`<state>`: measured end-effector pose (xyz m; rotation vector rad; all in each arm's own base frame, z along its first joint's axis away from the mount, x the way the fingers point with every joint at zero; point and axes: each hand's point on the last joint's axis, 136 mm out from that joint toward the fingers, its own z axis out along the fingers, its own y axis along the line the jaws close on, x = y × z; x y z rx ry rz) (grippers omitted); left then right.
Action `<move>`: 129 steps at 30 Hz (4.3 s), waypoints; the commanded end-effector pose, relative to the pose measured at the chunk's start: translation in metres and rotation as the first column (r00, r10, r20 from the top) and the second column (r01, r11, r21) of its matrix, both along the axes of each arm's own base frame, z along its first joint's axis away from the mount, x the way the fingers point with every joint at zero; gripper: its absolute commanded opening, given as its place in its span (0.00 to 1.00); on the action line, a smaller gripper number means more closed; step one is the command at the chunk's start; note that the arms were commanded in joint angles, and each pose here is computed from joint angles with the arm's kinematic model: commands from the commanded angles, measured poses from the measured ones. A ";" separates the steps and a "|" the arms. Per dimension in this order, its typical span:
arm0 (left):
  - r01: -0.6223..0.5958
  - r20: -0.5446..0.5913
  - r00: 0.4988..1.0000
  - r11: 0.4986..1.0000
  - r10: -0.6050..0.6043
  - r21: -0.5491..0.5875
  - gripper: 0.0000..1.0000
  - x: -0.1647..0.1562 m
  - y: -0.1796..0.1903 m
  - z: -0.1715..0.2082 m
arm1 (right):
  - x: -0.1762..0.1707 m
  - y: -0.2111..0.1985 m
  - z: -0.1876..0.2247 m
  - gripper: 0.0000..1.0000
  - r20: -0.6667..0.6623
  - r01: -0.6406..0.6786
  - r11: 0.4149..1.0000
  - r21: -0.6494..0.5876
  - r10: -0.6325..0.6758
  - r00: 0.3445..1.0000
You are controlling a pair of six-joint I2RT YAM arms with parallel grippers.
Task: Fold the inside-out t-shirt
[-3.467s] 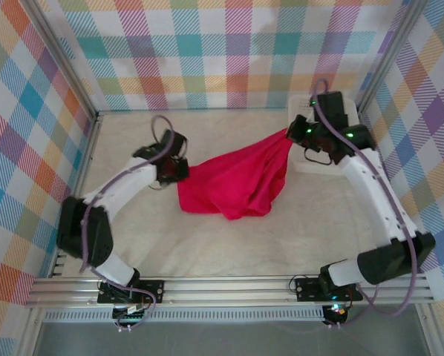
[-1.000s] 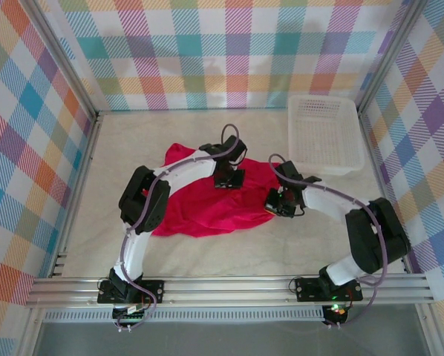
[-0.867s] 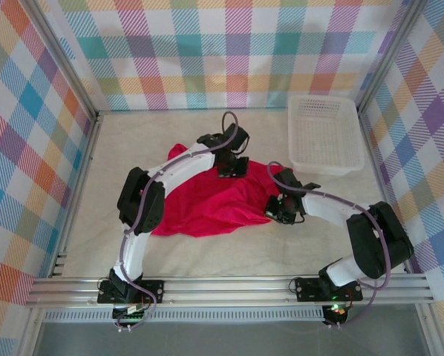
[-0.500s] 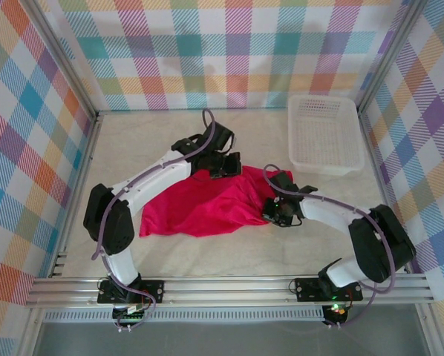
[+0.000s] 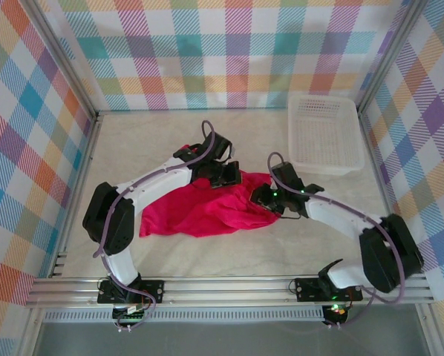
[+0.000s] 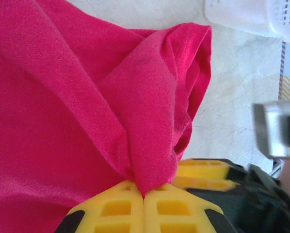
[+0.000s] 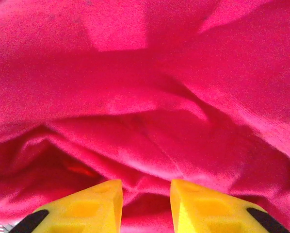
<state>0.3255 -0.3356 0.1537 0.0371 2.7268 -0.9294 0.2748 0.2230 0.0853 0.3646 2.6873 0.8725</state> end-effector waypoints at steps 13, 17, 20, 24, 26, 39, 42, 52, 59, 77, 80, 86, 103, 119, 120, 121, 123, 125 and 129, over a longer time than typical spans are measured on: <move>-0.060 0.002 0.998 0.998 0.060 -0.035 0.00 0.019 0.023 0.013 | 0.034 0.024 0.026 0.00 0.014 0.037 0.999 0.007 -0.038 0.999; -0.106 -0.007 0.994 0.994 0.106 -0.017 0.09 0.033 0.042 0.004 | 0.023 0.010 0.070 0.00 0.092 0.018 1.000 -0.006 -0.018 0.996; -0.128 -0.027 0.991 0.992 0.128 0.007 0.11 0.040 0.052 -0.010 | 0.013 0.003 0.099 0.00 0.144 0.009 1.000 0.010 -0.011 0.989; -0.133 -0.064 0.989 0.990 0.136 0.040 0.10 0.043 0.057 -0.033 | 0.000 -0.004 0.135 0.00 0.215 -0.005 0.998 0.057 -0.008 0.977; -0.132 -0.077 0.988 0.990 0.136 0.052 0.10 0.043 0.057 -0.042 | -0.006 -0.010 0.146 0.00 0.246 -0.007 0.998 0.061 -0.008 0.969; -0.104 -0.084 0.991 0.994 0.105 0.012 0.02 0.030 0.043 -0.038 | 0.016 -0.010 0.066 0.10 0.126 -0.006 1.000 -0.015 0.008 0.992; -0.098 -0.083 0.992 0.995 0.099 0.014 0.02 0.028 0.041 -0.037 | 0.016 0.010 0.069 0.30 0.152 -0.064 0.996 -0.058 0.072 0.986; -0.104 -0.047 0.993 0.994 0.106 0.045 0.15 0.023 0.051 -0.023 | 0.033 0.033 -0.005 0.48 -0.028 -0.074 0.986 -0.149 0.070 0.997; -0.112 -0.036 0.993 0.993 0.113 0.034 0.27 0.008 0.060 -0.016 | 0.046 0.044 -0.021 0.11 -0.054 -0.059 0.989 -0.137 0.052 0.997; -0.133 -0.130 0.978 0.971 0.160 0.197 0.00 0.001 0.074 -0.097 | 0.004 0.009 0.160 0.00 0.306 -0.096 0.995 0.006 0.089 0.948; -0.148 -0.129 0.976 0.966 0.178 0.213 0.00 0.000 0.085 -0.099 | 0.002 -0.009 0.162 0.03 0.326 -0.059 0.998 -0.004 0.057 0.943; -0.146 -0.123 0.976 0.960 0.179 0.239 0.00 -0.005 0.095 -0.097 | 0.004 -0.026 0.117 0.04 0.231 -0.013 0.999 -0.039 0.022 0.973; -0.101 -0.018 0.995 0.995 0.101 -0.009 0.38 -0.022 0.032 -0.009 | -0.007 -0.077 0.057 0.37 0.054 0.120 0.981 -0.156 -0.112 0.992; -0.026 -0.134 0.990 0.996 0.038 0.089 0.27 -0.026 -0.073 -0.073 | -0.011 -0.091 0.036 0.41 -0.038 0.182 0.982 -0.056 -0.184 0.982; -0.029 -0.135 0.990 0.995 0.042 0.100 0.20 -0.026 -0.072 -0.075 | -0.010 -0.087 0.034 0.42 -0.049 0.174 0.984 -0.036 -0.176 0.983; -0.032 -0.132 0.990 0.994 0.046 0.106 0.13 -0.026 -0.071 -0.075 | -0.009 -0.082 0.030 0.42 -0.065 0.168 0.986 -0.021 -0.169 0.983; -0.038 -0.121 0.991 0.993 0.052 0.116 0.02 -0.026 -0.067 -0.071 | -0.004 -0.073 0.020 0.44 -0.084 0.160 0.987 -0.008 -0.161 0.983; -0.041 -0.106 0.993 0.993 0.054 0.114 0.00 -0.026 -0.064 -0.064 | 0.004 -0.064 0.009 0.45 -0.105 0.162 0.987 0.004 -0.161 0.981; -0.028 -0.076 0.996 0.993 0.036 0.112 0.00 -0.030 -0.055 -0.042 | 0.026 -0.055 -0.018 0.42 -0.150 0.182 0.983 -0.006 -0.181 0.972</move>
